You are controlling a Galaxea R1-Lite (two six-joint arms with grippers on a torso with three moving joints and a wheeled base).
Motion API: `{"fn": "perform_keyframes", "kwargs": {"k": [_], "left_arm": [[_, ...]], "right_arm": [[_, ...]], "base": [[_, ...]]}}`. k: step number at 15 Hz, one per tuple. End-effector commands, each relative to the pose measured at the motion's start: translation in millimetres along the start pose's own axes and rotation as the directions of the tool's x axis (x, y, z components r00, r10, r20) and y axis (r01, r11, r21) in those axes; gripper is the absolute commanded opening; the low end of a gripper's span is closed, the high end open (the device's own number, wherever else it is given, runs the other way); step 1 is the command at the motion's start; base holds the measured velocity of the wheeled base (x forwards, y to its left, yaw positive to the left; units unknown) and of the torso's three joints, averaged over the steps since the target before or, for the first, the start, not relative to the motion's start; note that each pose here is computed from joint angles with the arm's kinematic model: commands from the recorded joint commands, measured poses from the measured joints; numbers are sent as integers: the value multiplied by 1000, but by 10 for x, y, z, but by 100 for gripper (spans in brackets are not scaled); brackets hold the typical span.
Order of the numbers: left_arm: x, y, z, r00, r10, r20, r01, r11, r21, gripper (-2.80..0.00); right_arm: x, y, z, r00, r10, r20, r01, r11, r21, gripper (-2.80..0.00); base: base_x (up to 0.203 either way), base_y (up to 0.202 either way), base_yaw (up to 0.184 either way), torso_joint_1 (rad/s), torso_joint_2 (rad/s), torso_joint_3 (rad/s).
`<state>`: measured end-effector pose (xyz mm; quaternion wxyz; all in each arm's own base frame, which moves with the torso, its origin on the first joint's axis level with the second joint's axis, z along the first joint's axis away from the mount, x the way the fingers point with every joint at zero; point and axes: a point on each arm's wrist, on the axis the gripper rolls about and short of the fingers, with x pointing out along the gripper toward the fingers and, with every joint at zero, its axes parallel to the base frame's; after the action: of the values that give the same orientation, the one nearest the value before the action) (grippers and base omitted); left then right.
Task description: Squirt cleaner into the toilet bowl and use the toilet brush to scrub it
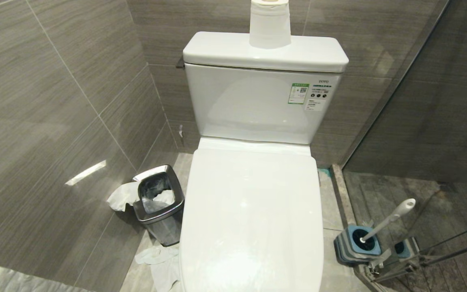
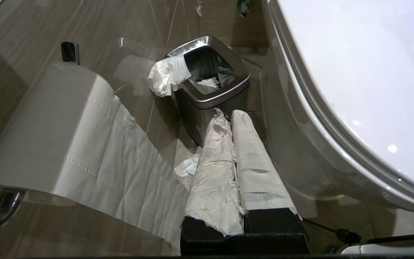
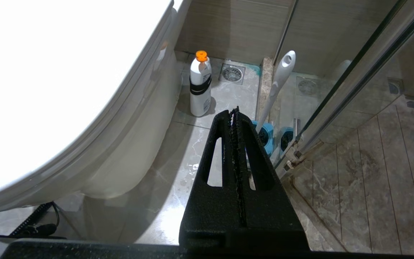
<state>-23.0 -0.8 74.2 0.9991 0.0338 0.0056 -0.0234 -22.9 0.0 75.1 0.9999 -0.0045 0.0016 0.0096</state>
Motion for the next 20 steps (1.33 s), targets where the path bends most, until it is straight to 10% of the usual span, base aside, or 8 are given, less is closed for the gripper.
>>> {"fn": "perform_keyframes", "kwargs": {"k": [1, 20], "left_arm": [[2, 1, 0, 1000, 3, 0, -3, 1000, -27, -280], [2, 3, 0, 1000, 14, 0, -14, 999, -37, -280]], "right_arm": [[1, 0, -1, 1000, 1, -1, -1, 1000, 0, -280], [1, 0, -1, 1000, 1, -1, -1, 1000, 0, -280]], "base": [[0, 0, 0, 0, 0, 0], [0, 0, 0, 0, 0, 0]]}}
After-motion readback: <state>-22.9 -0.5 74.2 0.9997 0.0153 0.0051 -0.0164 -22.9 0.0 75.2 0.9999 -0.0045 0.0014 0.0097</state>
